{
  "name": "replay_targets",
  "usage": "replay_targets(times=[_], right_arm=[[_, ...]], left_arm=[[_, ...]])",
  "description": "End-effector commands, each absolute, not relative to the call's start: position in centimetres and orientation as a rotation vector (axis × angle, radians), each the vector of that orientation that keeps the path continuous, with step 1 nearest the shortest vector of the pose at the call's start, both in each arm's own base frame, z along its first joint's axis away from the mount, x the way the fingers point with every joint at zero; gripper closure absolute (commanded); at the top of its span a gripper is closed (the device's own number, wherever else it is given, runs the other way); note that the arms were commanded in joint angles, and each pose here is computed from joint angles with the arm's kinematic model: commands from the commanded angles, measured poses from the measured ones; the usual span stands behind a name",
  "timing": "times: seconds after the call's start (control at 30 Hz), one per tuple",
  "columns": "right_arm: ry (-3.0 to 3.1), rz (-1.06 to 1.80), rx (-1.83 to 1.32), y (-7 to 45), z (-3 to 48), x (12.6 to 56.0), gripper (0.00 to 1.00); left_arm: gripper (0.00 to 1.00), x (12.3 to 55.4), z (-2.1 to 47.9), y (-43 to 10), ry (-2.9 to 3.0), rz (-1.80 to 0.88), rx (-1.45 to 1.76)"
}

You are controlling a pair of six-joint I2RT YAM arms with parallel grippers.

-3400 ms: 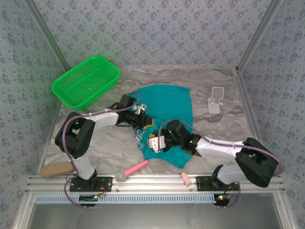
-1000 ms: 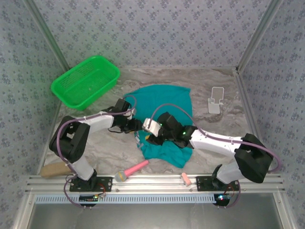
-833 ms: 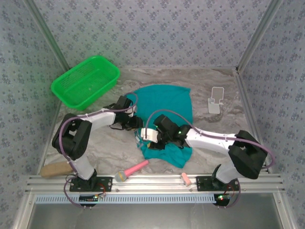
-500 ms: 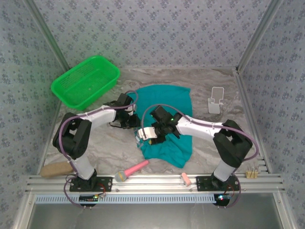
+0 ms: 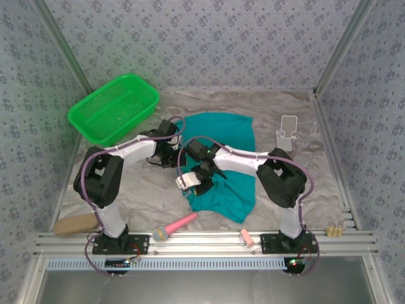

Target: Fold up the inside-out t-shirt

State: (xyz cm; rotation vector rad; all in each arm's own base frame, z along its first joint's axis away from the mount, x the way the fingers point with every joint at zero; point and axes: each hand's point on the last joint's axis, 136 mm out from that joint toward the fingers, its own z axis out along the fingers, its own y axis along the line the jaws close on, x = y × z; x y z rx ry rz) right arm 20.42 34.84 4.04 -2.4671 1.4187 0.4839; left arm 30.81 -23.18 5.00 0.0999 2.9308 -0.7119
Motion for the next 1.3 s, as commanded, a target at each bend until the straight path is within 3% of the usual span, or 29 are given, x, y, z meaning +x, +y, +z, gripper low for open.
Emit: replay_targets(times=[0.0, 0.3, 0.43, 0.6, 0.7, 1.03, 1.2, 1.27], right_arm=[[1.448, 0.591, -2.59, 33.1, 4.2, 18.0, 0.64], [1.504, 0.599, -2.632, 32.8, 3.7, 17.5, 0.73], [1.467, 0.535, -2.635, 33.0, 3.4, 17.8, 0.86], [1.362, 0.509, -2.588, 33.3, 4.8, 17.8, 0.96], [1.301, 0.492, -2.531, 33.7, 6.4, 17.9, 1.0], [1.199, 0.352, -2.449, 33.7, 10.1, 18.4, 1.0], [1.034, 0.287, -2.476, 34.3, 9.1, 16.8, 1.0], [0.977, 0.382, -2.533, 35.2, 8.3, 14.1, 0.99]], left_arm=[[1.0, 30.7, 5.5, -23.4, 2.946, -0.73, 0.129], [1.0, 31.0, 6.4, -24.1, 2.925, -0.792, 0.126], [0.69, 30.8, 6.4, -23.6, 2.917, -0.773, 0.137], [0.61, 30.3, 5.8, -22.9, 2.93, -0.736, 0.157], [0.6, 30.3, 5.5, -23.1, 2.936, -0.736, 0.158], [0.65, 31.0, 4.2, -23.7, 2.934, -0.732, 0.054], [0.85, 31.0, 3.8, -23.4, 2.945, -0.717, 0.01], [0.87, 31.0, 3.8, -23.2, 2.943, -0.709, 0.0]])
